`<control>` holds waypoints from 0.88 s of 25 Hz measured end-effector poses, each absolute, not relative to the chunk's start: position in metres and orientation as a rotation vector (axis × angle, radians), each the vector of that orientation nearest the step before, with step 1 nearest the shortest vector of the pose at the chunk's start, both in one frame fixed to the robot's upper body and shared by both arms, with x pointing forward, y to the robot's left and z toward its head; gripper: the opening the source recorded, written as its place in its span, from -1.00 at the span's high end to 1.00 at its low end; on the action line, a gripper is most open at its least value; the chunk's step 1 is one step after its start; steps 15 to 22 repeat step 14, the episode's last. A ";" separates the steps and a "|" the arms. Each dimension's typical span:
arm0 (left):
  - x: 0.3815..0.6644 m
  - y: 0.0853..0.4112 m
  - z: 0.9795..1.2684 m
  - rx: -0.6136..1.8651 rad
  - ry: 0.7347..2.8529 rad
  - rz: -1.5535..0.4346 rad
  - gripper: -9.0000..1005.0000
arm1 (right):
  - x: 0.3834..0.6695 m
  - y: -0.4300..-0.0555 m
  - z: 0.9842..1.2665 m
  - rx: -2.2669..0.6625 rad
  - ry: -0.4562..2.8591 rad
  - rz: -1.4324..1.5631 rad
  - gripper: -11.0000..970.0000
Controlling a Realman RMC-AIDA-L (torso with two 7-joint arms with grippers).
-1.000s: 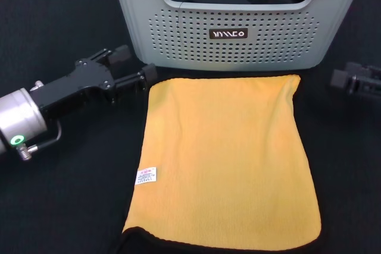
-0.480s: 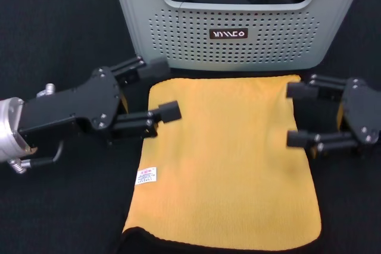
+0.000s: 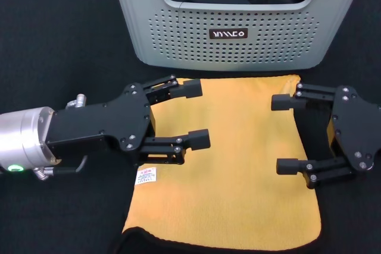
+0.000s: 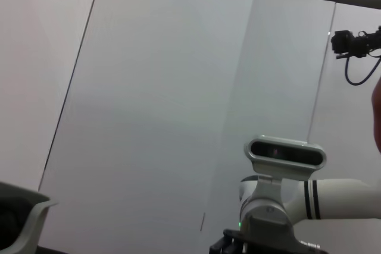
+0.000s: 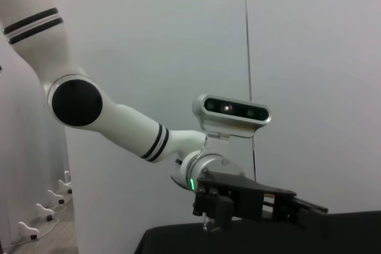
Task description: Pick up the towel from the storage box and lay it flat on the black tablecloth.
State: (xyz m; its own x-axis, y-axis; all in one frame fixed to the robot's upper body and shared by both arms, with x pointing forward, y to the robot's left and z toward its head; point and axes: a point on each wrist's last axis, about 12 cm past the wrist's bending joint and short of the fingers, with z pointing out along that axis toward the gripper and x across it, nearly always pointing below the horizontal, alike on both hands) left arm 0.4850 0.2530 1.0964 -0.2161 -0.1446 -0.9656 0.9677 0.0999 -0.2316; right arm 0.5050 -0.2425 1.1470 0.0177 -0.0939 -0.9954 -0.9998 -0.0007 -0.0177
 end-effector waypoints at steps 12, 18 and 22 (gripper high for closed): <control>0.481 0.248 1.097 0.921 1.286 -1.365 -0.78 | 0.499 -0.245 1.143 -1.240 1.222 1.157 -0.83; 0.481 0.247 1.097 0.918 1.286 -1.368 -0.78 | 0.499 -0.245 1.142 -1.243 1.222 1.161 -0.83; 0.481 0.247 1.097 0.918 1.286 -1.368 -0.78 | 0.499 -0.245 1.142 -1.243 1.222 1.161 -0.83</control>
